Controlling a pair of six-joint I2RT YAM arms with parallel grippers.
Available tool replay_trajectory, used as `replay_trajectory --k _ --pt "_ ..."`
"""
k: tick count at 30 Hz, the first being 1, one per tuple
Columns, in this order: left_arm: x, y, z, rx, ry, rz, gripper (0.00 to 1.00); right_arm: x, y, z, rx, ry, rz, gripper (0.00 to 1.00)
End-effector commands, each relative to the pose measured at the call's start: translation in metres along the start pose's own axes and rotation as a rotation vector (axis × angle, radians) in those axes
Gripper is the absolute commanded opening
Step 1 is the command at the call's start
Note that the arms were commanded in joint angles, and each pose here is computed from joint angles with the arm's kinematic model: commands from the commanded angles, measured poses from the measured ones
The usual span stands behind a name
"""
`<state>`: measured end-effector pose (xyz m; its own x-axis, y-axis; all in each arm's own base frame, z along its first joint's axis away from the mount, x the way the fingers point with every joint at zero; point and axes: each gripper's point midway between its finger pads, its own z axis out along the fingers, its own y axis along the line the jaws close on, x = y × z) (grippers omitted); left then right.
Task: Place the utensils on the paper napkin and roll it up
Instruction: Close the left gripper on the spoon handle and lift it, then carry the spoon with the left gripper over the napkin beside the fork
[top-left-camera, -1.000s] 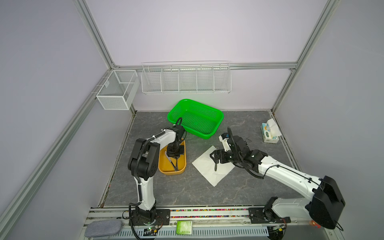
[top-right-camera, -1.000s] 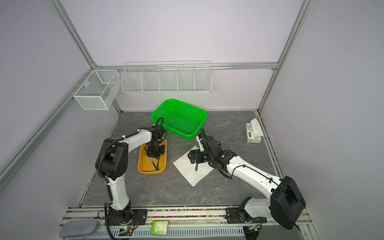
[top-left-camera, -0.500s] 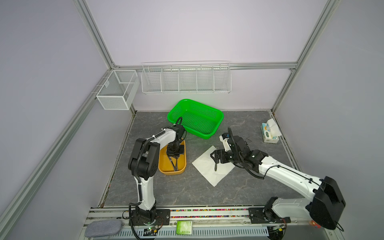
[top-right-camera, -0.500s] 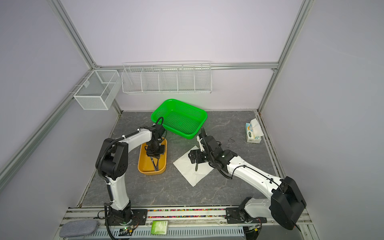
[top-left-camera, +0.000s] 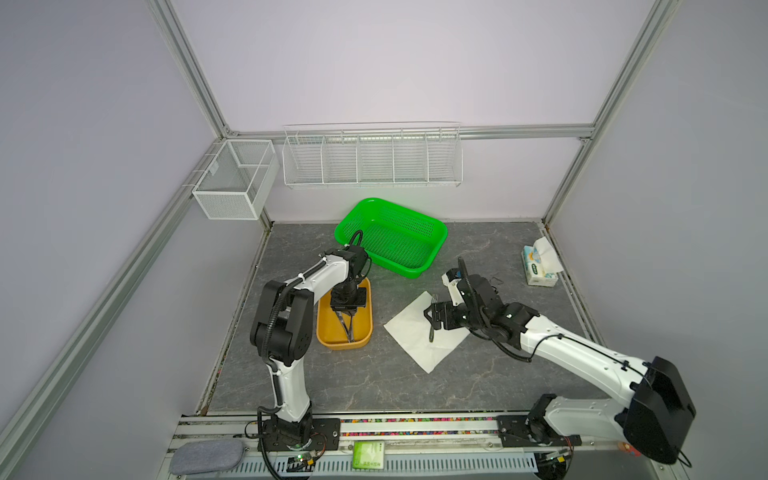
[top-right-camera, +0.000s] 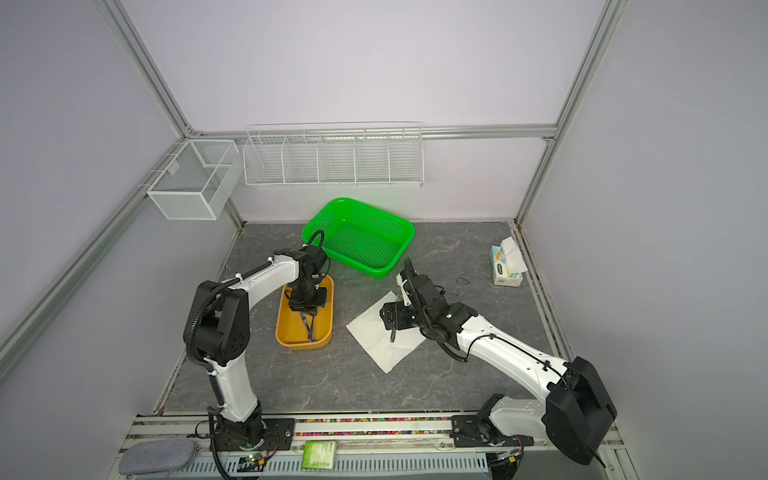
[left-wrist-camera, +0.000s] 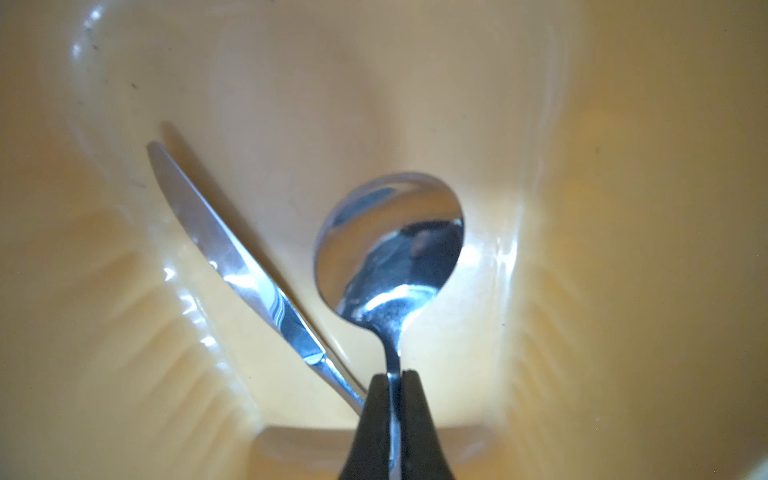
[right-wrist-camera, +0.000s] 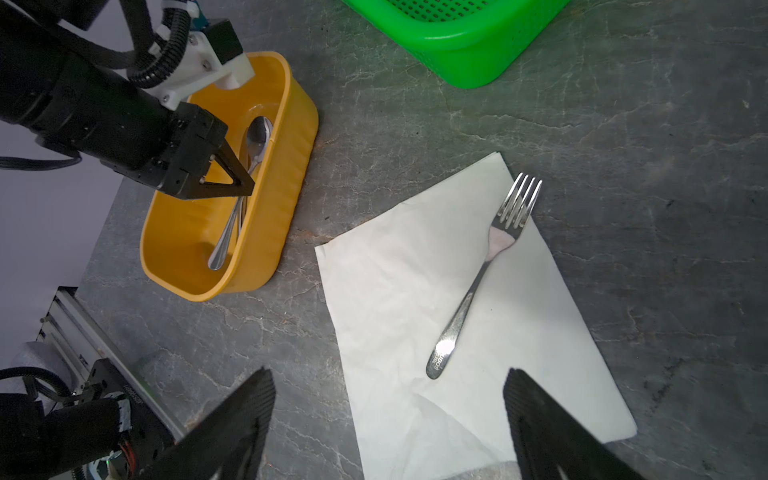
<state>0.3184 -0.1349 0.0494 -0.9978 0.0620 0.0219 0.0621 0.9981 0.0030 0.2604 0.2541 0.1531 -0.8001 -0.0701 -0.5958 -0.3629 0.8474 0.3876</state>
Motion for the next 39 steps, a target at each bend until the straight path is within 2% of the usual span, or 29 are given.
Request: replay_trajectory --k 1,14,22,29,35,39 --pt "0.002 0.004 -0.021 -0.001 -0.023 0.006 0.05 0.003 0.0 -0.003 0.001 -0.007 -0.001 0.89" --pt "0.012 0.002 -0.054 0.035 -0.048 0.007 0.05 0.001 -0.003 -0.009 0.012 -0.033 0.009 0.89" --pt "0.015 -0.017 -0.091 0.134 -0.104 0.014 0.05 -0.006 -0.014 -0.019 0.068 -0.093 0.041 0.89" --pt "0.025 -0.062 -0.108 0.211 -0.143 0.068 0.05 -0.008 -0.034 -0.032 0.164 -0.147 0.09 0.89" --pt "0.031 -0.119 -0.1 0.3 -0.138 0.121 0.05 -0.006 -0.043 -0.037 0.191 -0.165 0.121 0.89" --pt "0.033 -0.149 -0.087 0.309 -0.113 0.151 0.05 -0.002 -0.047 -0.038 0.203 -0.157 0.129 0.89"
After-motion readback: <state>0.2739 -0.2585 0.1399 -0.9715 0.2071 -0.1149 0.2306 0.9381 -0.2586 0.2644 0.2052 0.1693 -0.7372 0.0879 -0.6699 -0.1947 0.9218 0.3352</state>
